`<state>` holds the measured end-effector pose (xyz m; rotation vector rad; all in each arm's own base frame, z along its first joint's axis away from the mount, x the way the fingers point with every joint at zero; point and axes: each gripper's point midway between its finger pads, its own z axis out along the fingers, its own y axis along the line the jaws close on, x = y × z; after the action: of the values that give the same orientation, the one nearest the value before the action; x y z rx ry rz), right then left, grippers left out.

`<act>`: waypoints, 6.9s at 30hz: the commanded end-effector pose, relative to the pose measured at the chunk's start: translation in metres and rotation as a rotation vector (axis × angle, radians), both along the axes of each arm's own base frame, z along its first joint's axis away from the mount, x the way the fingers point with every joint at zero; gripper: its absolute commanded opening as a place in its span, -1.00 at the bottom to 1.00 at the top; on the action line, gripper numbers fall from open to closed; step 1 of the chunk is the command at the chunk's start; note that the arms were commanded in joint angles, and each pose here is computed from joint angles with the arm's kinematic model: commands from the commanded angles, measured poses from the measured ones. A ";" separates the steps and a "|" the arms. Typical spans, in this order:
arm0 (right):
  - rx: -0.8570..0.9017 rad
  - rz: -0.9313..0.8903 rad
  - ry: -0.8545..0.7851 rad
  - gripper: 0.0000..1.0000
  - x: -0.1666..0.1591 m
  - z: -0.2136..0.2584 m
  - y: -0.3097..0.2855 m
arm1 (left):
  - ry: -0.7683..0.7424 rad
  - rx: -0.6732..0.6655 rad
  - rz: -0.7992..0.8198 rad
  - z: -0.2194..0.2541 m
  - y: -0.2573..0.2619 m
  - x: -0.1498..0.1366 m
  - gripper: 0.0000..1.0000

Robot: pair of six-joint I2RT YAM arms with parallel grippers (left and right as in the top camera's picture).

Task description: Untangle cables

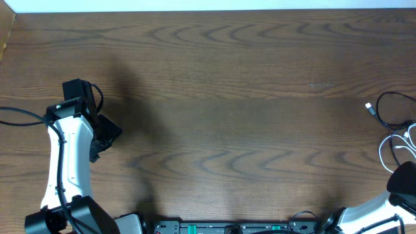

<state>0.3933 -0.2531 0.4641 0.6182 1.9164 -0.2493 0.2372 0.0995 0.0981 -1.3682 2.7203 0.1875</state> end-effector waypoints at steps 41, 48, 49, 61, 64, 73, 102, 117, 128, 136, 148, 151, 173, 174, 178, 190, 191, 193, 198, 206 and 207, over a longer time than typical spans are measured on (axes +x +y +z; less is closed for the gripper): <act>0.369 -0.456 0.849 -0.98 -0.106 -0.334 -0.019 | -0.019 -0.025 0.004 0.003 -0.004 0.002 0.29; 0.391 -0.483 0.852 -0.98 -0.112 -0.351 -0.018 | -0.020 -0.024 0.004 0.003 -0.003 0.002 0.29; 0.392 -0.484 0.854 -0.98 -0.113 -0.352 -0.018 | -0.020 -0.024 0.004 0.003 -0.003 0.002 0.29; 0.438 -0.486 0.837 0.26 -0.117 -0.355 -0.021 | -0.020 -0.024 0.004 0.003 -0.003 0.002 0.29; 0.458 -0.469 0.826 0.73 -0.113 -0.356 -0.018 | -0.021 -0.024 0.004 0.003 -0.003 0.002 0.29; 0.471 -0.459 0.824 0.72 -0.113 -0.357 -0.016 | -0.057 -0.051 0.000 0.003 -0.008 0.010 0.29; 0.670 0.596 0.375 -0.98 0.002 -0.312 0.105 | -0.117 -0.068 -0.112 0.004 -0.036 0.033 0.29; 0.437 0.429 0.507 -0.98 0.034 -0.358 0.113 | -0.110 -0.072 -0.146 0.004 -0.046 0.034 0.28; 0.486 0.386 0.511 -0.98 0.015 -0.416 0.122 | -0.110 -0.072 -0.146 0.004 -0.046 0.034 0.28; 0.527 0.370 0.549 -0.98 -0.004 -0.440 0.131 | -0.110 -0.072 -0.146 0.004 -0.046 0.034 0.28; 0.709 0.617 0.351 -0.98 0.017 -0.401 0.177 | -0.105 -0.073 -0.146 0.004 -0.046 0.033 0.28; 0.671 0.624 0.207 -0.98 0.040 -0.361 0.167 | -0.091 -0.076 -0.145 0.003 -0.047 0.029 0.28; 0.838 0.268 0.160 -0.98 0.065 -0.424 0.109 | -0.090 -0.077 -0.145 0.003 -0.047 0.029 0.28; 0.849 0.292 0.173 -0.98 0.065 -0.430 0.115 | -0.090 -0.077 -0.145 0.003 -0.047 0.029 0.28; 0.867 0.355 0.251 -0.98 0.057 -0.448 0.137 | -0.087 -0.078 -0.144 0.003 -0.047 0.028 0.28; 0.815 0.103 0.576 -0.74 -0.007 -0.497 0.124 | -0.084 -0.079 -0.144 0.003 -0.047 0.028 0.28; 0.820 0.110 0.570 -0.69 -0.006 -0.496 0.125 | -0.084 -0.079 -0.145 0.003 -0.047 0.028 0.28; 0.834 0.143 0.536 -0.39 0.001 -0.488 0.129 | -0.085 -0.078 -0.145 0.003 -0.047 0.028 0.28; 0.725 0.167 0.451 -0.14 0.014 -0.443 0.115 | -0.115 -0.072 -0.203 0.004 -0.053 0.037 0.28; 0.466 0.132 0.243 -0.09 0.016 -0.323 0.090 | -0.439 -0.090 -0.646 0.031 -0.140 0.115 0.28; 0.455 0.135 0.226 -0.10 0.015 -0.314 0.090 | -0.479 -0.110 -0.735 0.036 -0.159 0.121 0.28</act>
<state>0.4125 -0.1571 0.1282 0.8056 2.2807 0.2921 0.3481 -0.0112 0.1209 -0.6365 2.6155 -0.1677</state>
